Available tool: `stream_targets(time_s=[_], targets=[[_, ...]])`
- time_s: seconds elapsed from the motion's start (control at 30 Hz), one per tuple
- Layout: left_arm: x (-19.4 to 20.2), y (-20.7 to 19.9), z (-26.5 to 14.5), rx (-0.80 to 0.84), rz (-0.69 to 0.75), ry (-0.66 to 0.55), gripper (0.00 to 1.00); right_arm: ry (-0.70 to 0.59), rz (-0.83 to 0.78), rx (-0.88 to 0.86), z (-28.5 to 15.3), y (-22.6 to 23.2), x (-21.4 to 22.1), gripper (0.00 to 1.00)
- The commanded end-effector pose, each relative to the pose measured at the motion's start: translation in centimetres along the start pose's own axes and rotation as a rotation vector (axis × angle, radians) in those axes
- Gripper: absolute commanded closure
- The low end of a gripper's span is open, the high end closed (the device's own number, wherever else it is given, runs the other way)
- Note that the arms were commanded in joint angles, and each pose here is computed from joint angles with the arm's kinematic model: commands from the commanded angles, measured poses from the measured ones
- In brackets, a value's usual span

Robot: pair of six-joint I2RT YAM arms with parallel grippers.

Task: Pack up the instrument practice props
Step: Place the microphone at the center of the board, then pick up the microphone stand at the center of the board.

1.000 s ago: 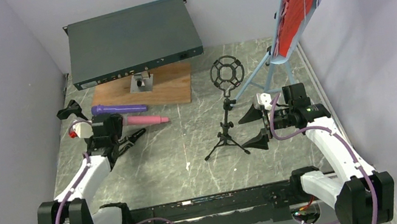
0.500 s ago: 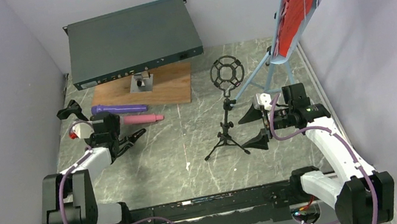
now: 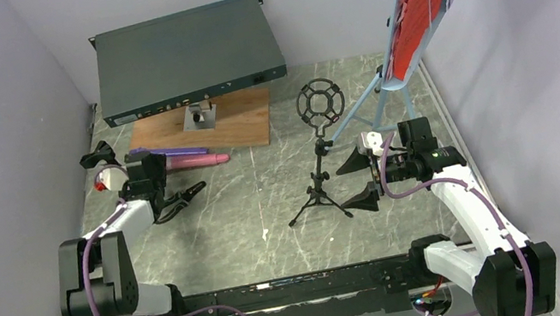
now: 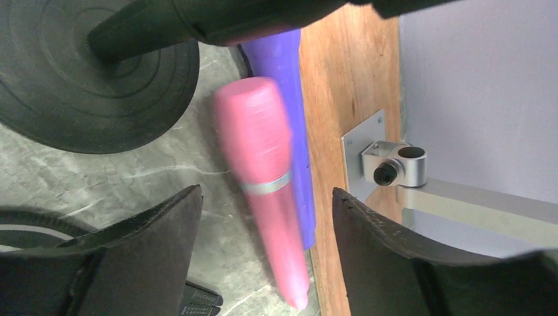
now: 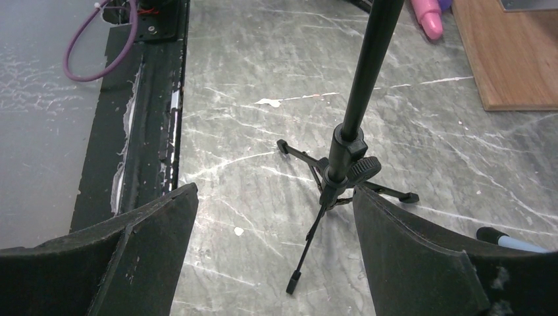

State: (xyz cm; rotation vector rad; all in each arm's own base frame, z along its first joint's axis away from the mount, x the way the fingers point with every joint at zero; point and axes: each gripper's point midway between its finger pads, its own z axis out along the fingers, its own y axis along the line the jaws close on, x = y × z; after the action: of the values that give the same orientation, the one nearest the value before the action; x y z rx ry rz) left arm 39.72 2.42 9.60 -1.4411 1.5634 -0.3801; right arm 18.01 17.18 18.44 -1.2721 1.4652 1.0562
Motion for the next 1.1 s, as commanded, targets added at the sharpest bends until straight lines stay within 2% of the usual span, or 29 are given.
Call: stream_targets(time_s=[0.0,0.27,0.5,0.73,0.97,1.07], targets=[[-0.7,-2.0,-1.2,0.037,0.027,0.012,0.21,-0.015,-0.053,-0.008,0.1,-0.1,-0.6,0.10],[-0.8,-3.2,-3.9,0.090,0.042,0.067,0.19,-0.013,-0.052,-0.005,0.1,-0.2,-0.5,0.10],[1.5,-4.0,-7.4,0.233,0.111,0.228,0.17,-0.008,-0.060,-0.002,0.0,-0.2,-0.5,0.10],[5.6,-6.5,-12.9,0.582,0.281,0.484,0.06,-0.005,-0.059,0.000,0.0,-0.2,-0.4,0.10],[9.5,-7.3,-17.7,0.885,0.430,0.702,0.04,-0.008,-0.050,-0.001,0.1,-0.3,-0.3,0.10],[13.0,-7.4,-20.1,0.983,0.565,0.782,0.03,-0.007,-0.043,-0.001,0.1,-0.4,-0.2,0.10]])
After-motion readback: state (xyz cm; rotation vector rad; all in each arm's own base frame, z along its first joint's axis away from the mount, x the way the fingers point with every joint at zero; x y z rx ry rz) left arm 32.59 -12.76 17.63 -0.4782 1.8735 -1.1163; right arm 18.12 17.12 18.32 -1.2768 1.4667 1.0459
